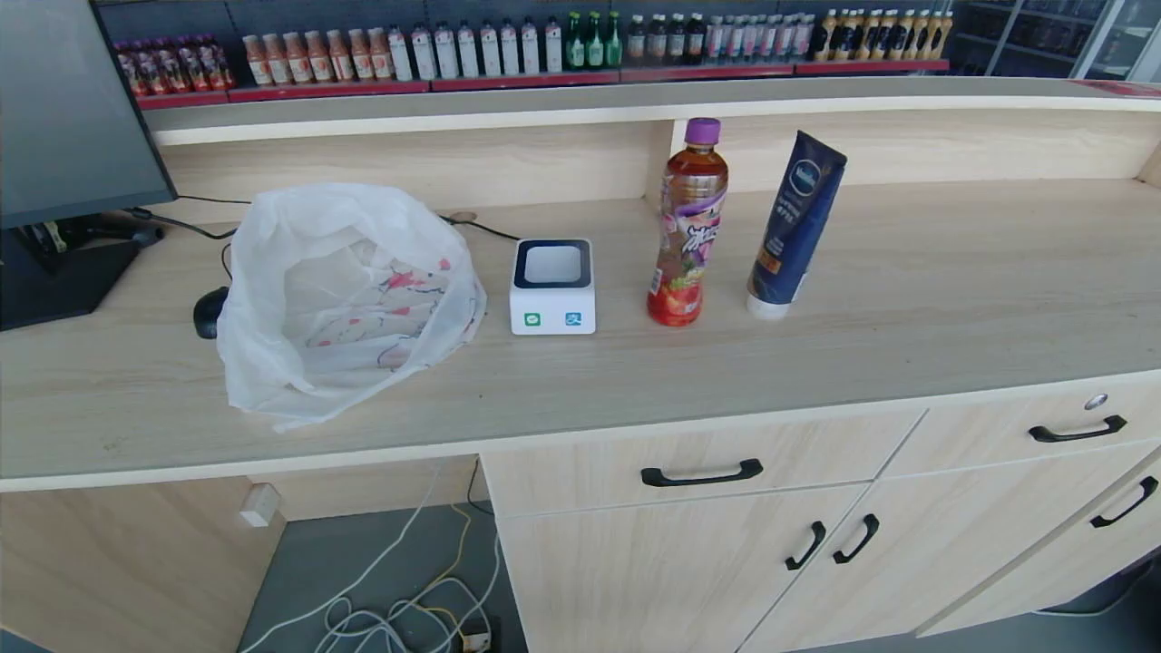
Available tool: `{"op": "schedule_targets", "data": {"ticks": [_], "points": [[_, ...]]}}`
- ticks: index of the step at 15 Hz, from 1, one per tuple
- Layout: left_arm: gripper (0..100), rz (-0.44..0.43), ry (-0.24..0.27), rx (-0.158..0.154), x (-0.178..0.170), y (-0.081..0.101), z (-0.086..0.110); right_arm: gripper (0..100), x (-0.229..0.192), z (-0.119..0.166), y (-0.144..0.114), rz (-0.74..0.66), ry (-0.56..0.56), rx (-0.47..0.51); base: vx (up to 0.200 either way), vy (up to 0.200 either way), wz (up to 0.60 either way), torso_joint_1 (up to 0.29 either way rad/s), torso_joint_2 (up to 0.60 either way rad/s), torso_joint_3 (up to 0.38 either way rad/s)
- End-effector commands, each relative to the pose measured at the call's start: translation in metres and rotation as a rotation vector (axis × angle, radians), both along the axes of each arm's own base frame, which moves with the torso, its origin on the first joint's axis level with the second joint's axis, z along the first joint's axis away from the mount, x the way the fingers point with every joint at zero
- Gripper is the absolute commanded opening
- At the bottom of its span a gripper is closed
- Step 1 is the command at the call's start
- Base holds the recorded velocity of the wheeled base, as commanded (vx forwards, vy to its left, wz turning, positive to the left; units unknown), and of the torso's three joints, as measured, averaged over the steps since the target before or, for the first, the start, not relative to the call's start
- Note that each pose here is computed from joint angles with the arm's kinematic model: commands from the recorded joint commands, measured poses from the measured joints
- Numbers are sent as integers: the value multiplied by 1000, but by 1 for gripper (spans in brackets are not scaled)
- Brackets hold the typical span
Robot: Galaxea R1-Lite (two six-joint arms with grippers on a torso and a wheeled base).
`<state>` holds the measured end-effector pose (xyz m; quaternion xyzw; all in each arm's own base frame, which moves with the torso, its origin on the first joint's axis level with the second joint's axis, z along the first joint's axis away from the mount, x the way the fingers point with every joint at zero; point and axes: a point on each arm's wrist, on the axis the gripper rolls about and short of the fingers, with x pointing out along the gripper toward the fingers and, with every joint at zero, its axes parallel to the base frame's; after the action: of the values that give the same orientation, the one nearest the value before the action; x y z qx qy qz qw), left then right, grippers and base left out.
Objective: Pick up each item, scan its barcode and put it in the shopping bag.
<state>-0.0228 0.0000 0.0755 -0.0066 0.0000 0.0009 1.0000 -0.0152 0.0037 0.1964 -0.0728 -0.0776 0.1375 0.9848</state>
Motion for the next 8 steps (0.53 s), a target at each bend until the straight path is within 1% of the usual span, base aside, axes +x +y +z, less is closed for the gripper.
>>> {"op": "schedule_targets", "data": {"ticks": [1, 3, 6, 8], "points": [[100, 0, 0, -1, 0, 0, 0, 100, 32, 16, 3, 57, 120, -12, 0, 0, 0, 0, 0, 0], [100, 1, 0, -1, 0, 0, 0, 100, 47, 16, 6, 77, 188, -20, 0, 0, 0, 0, 0, 0], [100, 1, 0, -1, 0, 0, 0, 100, 72, 28, 13, 139, 257, -35, 0, 0, 0, 0, 0, 0], [100, 0, 0, -1, 0, 0, 0, 100, 86, 26, 19, 166, 310, -46, 0, 0, 0, 0, 0, 0]]}}
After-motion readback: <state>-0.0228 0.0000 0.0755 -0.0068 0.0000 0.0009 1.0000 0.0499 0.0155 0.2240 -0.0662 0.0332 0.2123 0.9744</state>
